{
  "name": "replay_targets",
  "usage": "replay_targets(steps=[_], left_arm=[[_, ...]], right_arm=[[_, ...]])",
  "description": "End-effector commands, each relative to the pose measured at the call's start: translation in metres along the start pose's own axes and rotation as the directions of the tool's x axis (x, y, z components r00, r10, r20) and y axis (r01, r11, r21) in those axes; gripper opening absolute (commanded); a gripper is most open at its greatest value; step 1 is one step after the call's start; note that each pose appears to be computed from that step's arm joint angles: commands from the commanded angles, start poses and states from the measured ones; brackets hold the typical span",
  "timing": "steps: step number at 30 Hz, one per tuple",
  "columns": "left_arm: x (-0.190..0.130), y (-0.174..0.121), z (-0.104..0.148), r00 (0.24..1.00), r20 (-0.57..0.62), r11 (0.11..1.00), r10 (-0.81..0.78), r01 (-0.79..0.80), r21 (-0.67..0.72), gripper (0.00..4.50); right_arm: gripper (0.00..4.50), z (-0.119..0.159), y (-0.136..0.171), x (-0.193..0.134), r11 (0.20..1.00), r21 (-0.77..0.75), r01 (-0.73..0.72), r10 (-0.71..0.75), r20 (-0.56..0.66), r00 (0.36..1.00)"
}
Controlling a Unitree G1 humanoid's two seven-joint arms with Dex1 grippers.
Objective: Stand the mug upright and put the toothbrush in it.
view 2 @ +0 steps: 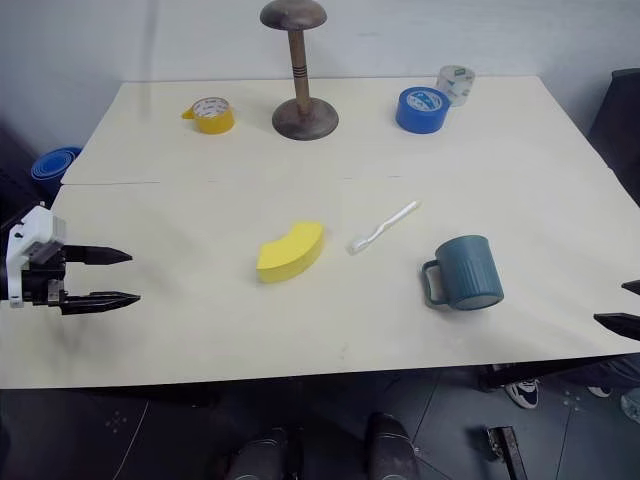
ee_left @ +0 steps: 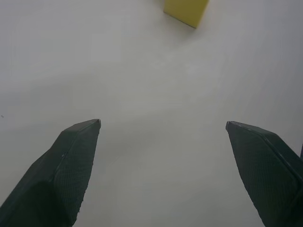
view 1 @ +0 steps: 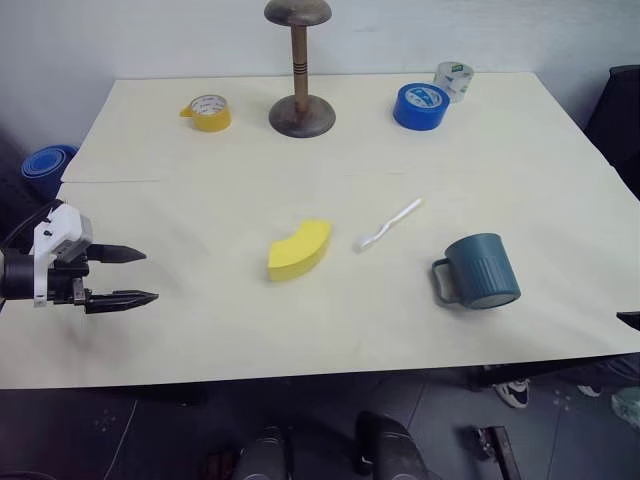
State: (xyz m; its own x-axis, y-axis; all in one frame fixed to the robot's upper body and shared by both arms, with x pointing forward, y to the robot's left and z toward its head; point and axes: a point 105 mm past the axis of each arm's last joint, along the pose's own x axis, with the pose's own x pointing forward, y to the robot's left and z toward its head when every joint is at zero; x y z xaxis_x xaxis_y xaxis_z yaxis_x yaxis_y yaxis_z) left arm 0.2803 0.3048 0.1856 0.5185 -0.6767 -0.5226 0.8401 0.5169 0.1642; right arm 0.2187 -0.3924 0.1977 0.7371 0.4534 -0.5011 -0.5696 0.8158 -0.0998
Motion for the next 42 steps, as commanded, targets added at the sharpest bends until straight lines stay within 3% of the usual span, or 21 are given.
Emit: replay_targets(steps=[1,18,24,29,33,36,42], left_arm=[[-0.004,0.003,0.006,1.000,0.007,0.999,0.020,-0.020,0.038,4.50],[-0.001,0.007,0.002,0.997,0.017,0.997,0.072,-0.072,-0.006,4.50],[0.006,0.002,0.015,0.998,0.061,1.000,0.024,-0.023,-0.009,4.50],[0.033,-0.002,0.058,0.972,0.233,0.999,-0.044,0.046,-0.005,4.50],[0.070,-0.026,0.085,0.954,0.226,0.978,-0.199,0.179,0.106,4.50],[0.087,-0.033,0.103,0.943,0.233,0.968,-0.239,0.214,0.129,4.50],[0.140,-0.022,0.087,0.986,0.062,0.961,-0.155,0.136,0.239,4.50]], right_arm=[[4.47,0.007,-0.001,0.000,0.999,-0.037,0.007,-0.007,0.014,1.000],[4.47,-0.002,-0.005,0.005,0.999,-0.016,0.052,-0.052,0.011,0.999],[4.47,0.009,0.005,0.000,0.998,0.042,0.045,-0.047,0.066,0.997],[4.47,0.042,0.047,0.004,0.994,0.058,-0.091,0.080,0.171,0.982],[4.47,0.059,0.104,0.020,0.970,0.010,-0.241,0.235,0.190,0.953],[4.47,0.066,0.129,0.029,0.956,-0.004,-0.293,0.288,0.209,0.935],[4.47,0.079,0.159,0.039,0.949,-0.042,-0.312,0.311,0.271,0.911]])
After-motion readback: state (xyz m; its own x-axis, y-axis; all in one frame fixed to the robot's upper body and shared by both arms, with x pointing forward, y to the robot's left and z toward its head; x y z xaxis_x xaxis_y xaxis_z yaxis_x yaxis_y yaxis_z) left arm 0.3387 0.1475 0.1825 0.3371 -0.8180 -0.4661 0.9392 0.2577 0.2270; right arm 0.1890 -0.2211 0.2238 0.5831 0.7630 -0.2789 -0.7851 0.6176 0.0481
